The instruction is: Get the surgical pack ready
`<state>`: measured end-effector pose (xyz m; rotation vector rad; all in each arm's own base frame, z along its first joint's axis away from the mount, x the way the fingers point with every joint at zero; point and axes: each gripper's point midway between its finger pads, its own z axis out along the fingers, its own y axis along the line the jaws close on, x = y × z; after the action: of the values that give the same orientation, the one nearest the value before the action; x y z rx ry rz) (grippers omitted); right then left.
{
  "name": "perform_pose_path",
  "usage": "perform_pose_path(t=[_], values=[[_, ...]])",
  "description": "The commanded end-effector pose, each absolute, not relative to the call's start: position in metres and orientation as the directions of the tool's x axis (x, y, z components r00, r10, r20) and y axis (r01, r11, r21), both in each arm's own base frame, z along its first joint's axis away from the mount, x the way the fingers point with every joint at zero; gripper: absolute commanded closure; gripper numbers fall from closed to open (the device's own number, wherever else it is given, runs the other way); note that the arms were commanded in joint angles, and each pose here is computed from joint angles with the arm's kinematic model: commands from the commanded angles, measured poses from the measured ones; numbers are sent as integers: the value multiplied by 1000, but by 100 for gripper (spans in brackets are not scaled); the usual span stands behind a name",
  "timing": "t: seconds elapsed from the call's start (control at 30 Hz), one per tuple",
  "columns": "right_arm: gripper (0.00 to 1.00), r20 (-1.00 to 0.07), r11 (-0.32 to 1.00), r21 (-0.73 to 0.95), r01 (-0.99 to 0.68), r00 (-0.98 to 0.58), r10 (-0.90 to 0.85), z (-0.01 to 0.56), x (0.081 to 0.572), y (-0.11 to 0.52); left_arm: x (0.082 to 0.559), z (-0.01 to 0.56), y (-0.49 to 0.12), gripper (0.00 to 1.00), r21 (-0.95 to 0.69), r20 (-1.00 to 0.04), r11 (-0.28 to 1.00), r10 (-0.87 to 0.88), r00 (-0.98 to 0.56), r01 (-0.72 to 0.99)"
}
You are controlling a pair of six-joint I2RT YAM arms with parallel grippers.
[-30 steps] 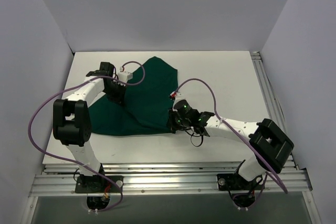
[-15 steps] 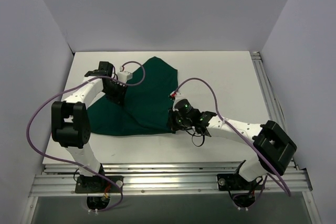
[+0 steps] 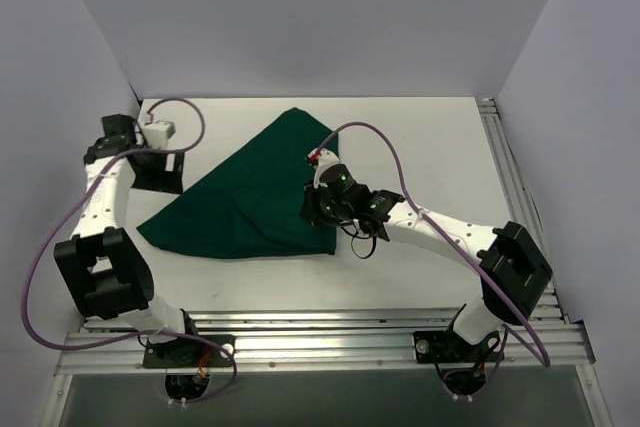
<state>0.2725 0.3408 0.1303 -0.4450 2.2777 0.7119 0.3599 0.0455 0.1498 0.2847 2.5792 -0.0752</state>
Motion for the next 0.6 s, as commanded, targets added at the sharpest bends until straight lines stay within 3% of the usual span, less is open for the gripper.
perform_pose_path(t=[0.0,0.27,0.47,0.57], values=[[89,-744,807,318,-497,-659,-112,152,281,334,329,110,121,3,38,-405,999,17,-914,2],[88,-726,808,312,-499,-674,-135,142,285,344,323,62,164,5,28,-342,991,-117,-932,-135],[88,-727,822,306,-480,-676,-124,141,282,339,319,22,169,27,-16,-264,990,-143,-954,-144],[88,-728,826,302,-475,-674,-121,142,281,336,313,13,167,29,-31,-241,989,-150,-959,-147]])
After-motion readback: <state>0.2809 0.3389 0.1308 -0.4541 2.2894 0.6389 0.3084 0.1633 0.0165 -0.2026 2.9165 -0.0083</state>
